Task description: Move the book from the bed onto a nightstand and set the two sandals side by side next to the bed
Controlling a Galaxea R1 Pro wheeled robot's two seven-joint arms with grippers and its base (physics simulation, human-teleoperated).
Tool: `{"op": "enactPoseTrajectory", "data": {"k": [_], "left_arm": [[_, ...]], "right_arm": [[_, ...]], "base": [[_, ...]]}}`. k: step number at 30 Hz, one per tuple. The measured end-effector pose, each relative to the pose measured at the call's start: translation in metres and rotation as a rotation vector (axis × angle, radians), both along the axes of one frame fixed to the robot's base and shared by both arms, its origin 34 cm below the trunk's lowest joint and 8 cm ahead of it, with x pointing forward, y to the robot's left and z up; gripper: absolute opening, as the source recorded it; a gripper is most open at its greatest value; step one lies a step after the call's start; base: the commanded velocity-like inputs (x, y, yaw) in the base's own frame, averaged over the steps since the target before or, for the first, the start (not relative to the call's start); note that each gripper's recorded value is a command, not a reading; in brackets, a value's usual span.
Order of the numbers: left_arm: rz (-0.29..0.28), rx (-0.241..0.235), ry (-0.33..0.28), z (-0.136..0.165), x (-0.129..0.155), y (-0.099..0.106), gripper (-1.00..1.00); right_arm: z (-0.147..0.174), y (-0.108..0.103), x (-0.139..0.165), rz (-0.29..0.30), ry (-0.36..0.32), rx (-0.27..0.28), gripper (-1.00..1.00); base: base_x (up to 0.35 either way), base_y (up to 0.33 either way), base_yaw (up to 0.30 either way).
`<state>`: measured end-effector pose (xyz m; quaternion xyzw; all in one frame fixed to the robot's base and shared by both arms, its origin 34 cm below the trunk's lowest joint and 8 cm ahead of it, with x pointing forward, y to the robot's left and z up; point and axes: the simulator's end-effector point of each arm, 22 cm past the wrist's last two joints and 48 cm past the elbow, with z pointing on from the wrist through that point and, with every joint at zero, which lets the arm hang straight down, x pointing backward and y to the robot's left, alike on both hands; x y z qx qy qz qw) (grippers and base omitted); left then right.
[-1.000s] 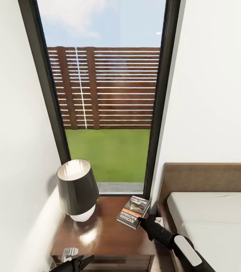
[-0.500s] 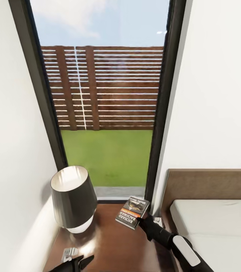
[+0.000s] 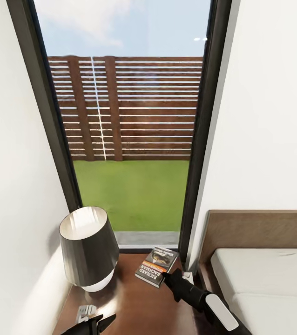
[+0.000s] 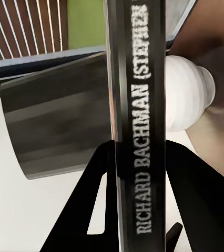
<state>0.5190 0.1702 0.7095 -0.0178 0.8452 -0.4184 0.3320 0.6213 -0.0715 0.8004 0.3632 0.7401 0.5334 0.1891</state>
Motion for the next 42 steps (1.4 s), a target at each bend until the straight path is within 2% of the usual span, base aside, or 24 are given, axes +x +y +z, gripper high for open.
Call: {"op": "enactPoseTrajectory", "data": {"k": [9,42], "left_arm": [[0.000,0.000,-0.001,0.000,0.000,0.000,1.00],[0.000,0.000,0.000,-0.046,0.003,0.000,1.00]], "right_arm": [[0.001,0.000,0.000,-0.001,-0.001,0.002,-1.00],[-0.046,-0.001,0.004,-0.004,-0.002,-0.001,-1.00]], "base": [[0.000,0.000,0.000],[0.000,0.000,0.000]]}}
